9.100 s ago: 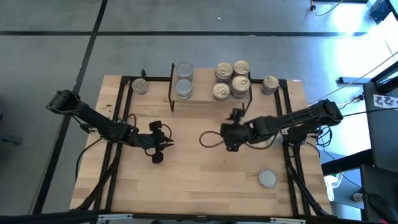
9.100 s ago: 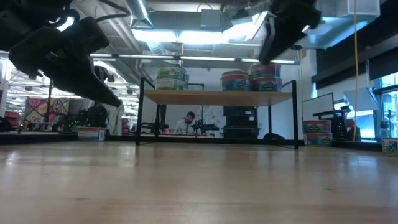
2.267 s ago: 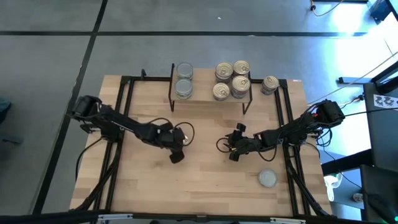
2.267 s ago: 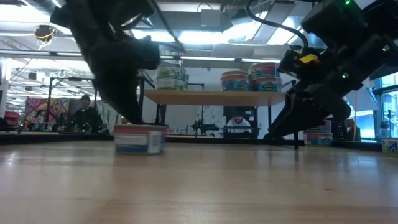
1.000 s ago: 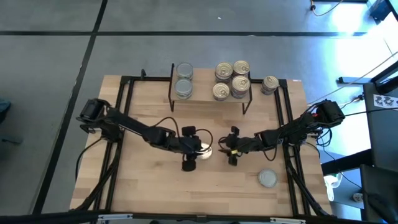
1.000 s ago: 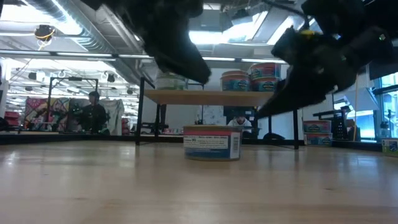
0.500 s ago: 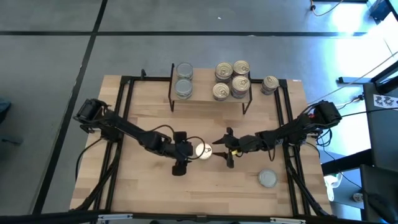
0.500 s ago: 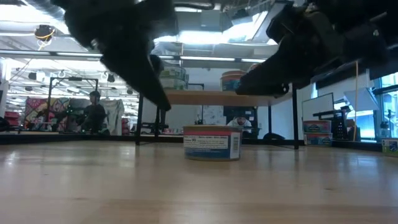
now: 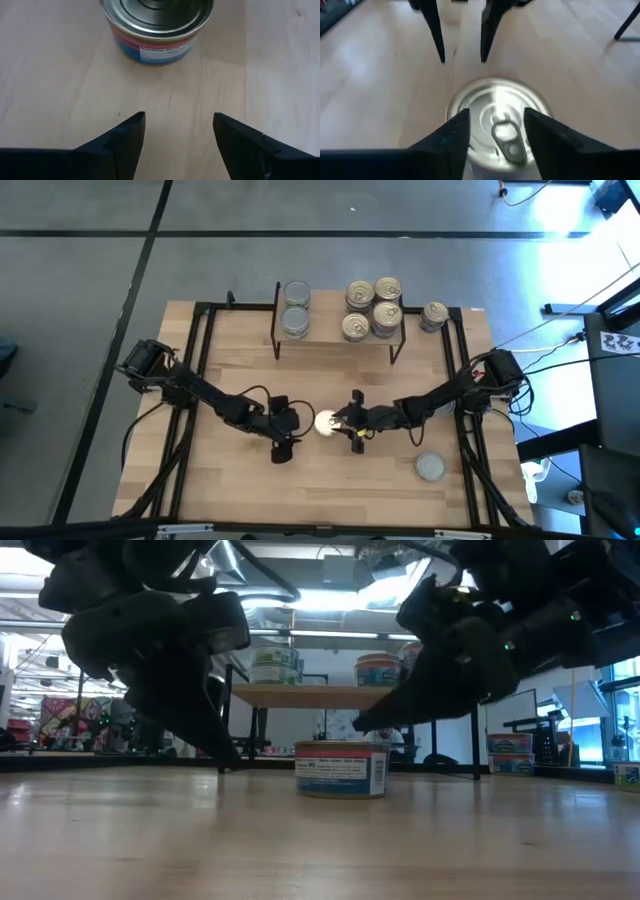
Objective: Stack canned seafood by type on shelf
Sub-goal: Stack the blue pink tuna can with the blue pink tuna can on the shelf
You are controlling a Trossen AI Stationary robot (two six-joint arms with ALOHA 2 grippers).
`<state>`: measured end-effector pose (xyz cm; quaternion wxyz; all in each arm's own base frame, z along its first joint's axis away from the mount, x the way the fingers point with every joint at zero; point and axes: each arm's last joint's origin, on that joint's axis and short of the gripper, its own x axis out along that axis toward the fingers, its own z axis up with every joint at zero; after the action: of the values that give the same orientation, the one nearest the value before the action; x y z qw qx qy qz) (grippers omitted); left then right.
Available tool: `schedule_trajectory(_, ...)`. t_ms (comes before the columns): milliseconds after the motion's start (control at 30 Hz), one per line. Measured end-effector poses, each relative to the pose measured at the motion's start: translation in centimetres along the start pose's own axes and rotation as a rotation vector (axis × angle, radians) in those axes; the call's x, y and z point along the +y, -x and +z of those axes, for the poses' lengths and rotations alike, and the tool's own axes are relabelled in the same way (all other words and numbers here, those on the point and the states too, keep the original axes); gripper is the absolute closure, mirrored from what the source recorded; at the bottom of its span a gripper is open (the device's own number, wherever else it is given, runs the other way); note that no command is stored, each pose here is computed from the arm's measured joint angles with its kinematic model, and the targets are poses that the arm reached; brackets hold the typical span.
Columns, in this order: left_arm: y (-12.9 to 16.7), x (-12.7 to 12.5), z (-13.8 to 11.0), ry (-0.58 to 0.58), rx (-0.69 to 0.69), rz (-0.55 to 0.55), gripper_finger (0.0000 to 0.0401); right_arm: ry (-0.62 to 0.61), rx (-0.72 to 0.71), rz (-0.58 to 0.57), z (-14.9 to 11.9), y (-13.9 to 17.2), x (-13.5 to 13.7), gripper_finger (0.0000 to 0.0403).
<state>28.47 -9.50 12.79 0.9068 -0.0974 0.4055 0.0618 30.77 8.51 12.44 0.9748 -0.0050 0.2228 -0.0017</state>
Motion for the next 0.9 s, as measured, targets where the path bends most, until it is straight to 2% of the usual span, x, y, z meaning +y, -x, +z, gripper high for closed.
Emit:
schedule_trajectory(133,0.0,0.0,0.0,0.006,-0.004,0.0,0.0169,0.015,0.056,-0.015,-0.4,0.0,-0.1,0.0266)
schedule_trajectory(267,0.0,0.0,0.0,0.004,-0.007,0.001,0.0169,0.02,0.082,-0.019,-0.6,0.0,-0.1,0.029)
schedule_trajectory(633,0.0,0.0,0.0,0.003,-0.009,0.004,0.0169,0.023,0.098,-0.021,-1.2,0.3,-0.3,0.0297)
schedule_trajectory(900,0.0,0.1,0.1,-0.024,-0.025,0.02,0.0169,-0.023,0.02,-0.003,-3.0,1.5,-0.8,0.0297)
